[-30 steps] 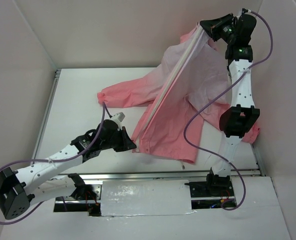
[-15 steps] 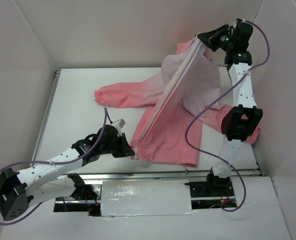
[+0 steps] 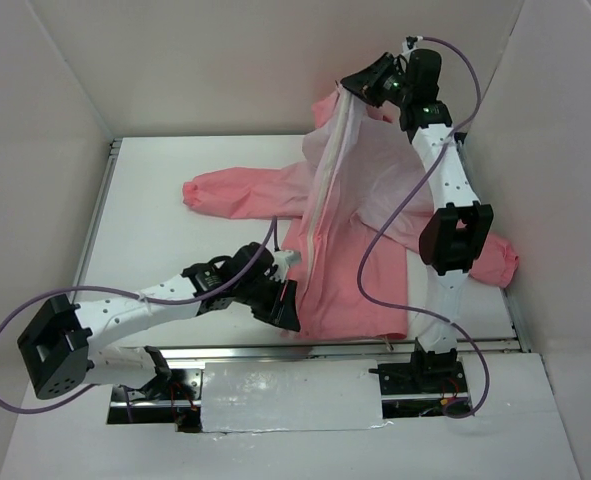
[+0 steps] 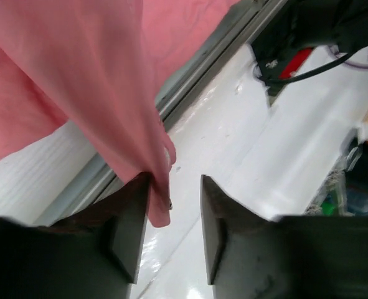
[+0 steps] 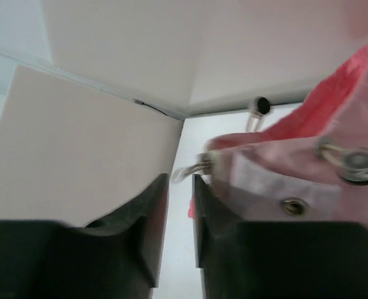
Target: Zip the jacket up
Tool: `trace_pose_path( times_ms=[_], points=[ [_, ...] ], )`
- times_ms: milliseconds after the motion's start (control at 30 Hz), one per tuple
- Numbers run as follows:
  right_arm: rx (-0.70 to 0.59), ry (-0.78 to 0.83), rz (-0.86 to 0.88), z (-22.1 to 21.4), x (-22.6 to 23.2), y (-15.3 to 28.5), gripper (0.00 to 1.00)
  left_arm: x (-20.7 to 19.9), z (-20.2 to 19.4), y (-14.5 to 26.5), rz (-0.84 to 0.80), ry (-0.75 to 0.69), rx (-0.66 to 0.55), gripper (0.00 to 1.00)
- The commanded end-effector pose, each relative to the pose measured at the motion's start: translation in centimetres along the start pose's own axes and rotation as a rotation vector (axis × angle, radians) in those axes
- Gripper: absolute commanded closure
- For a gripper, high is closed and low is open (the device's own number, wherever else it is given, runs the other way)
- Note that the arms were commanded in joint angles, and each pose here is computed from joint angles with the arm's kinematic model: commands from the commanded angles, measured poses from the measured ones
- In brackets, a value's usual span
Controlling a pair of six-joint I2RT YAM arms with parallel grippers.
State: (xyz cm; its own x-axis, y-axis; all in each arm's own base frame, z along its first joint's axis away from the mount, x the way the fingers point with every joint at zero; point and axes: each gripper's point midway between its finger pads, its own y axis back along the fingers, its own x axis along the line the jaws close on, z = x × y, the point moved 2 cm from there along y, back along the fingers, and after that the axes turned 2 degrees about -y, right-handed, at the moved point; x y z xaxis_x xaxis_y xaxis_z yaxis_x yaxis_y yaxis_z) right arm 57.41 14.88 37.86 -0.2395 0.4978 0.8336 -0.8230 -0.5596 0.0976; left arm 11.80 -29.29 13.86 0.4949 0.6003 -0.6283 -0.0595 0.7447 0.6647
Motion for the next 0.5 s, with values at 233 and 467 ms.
trace_pose_path(
  times_ms=[233, 467],
  points=[
    [-0.157, 0.202, -0.04, 4.4, 5.4, 5.0, 0.0, 3.5, 7.6, 5.6, 0.4, 0.161, -0.349, 0.01],
    [-0.113, 0.185, -0.472, -0.9, -1.3, 12.0, 0.0, 7.2, 12.0, 10.7, 0.634, 0.376, -0.546, 0.01]
  ],
)
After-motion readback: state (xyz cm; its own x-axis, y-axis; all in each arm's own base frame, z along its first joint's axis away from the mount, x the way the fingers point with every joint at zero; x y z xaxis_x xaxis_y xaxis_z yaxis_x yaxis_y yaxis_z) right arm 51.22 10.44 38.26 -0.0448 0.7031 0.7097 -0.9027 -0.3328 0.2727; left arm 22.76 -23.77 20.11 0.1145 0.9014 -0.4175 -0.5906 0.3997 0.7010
